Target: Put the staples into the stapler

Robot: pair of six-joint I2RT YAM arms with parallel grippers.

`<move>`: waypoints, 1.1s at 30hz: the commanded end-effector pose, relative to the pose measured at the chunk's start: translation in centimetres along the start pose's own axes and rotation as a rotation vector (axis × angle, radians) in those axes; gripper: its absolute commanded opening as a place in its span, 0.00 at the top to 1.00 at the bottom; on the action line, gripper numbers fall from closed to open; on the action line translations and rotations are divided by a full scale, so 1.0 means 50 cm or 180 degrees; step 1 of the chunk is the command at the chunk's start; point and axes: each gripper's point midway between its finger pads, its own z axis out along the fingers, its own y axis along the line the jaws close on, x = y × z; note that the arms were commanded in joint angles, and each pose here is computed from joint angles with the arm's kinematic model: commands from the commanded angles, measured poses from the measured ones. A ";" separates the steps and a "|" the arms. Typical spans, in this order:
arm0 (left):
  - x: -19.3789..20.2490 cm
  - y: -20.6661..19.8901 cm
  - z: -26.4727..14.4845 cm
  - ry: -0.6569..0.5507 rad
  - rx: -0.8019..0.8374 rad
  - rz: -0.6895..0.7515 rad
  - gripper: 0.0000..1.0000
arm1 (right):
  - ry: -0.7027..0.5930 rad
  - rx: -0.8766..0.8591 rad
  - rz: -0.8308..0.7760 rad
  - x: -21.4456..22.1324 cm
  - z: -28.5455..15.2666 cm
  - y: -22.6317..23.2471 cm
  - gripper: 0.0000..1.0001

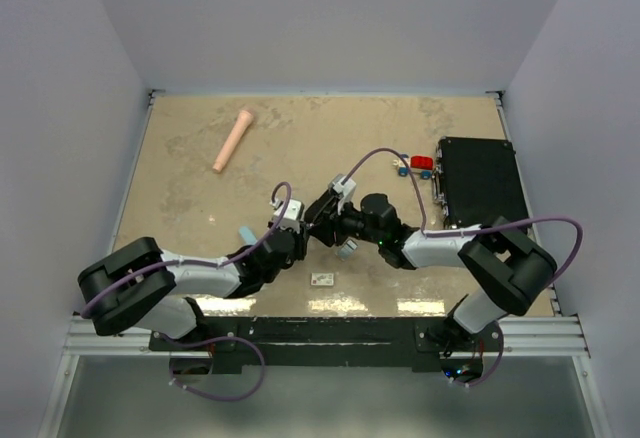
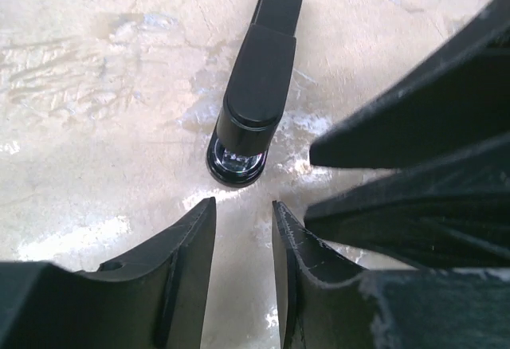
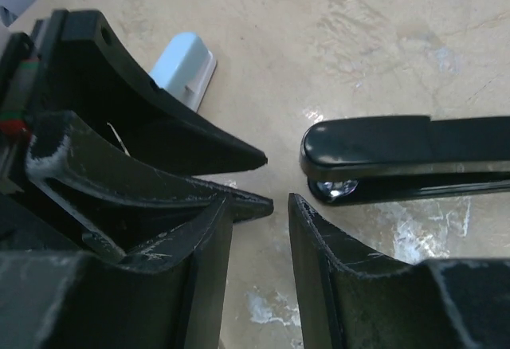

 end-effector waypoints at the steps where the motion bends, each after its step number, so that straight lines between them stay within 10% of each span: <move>1: -0.060 -0.008 0.002 -0.0357 -0.0001 -0.0288 0.59 | 0.0031 -0.0037 -0.0041 -0.003 -0.010 0.012 0.60; 16: -0.193 0.062 -0.125 -0.0742 -0.0244 -0.0785 0.06 | 0.0191 0.0824 -0.0348 -0.091 -0.011 -0.063 0.51; 33: -0.421 0.145 -0.343 -0.1192 -0.0496 -0.0689 0.04 | 0.1358 0.1531 -0.0631 0.111 0.061 -0.111 0.73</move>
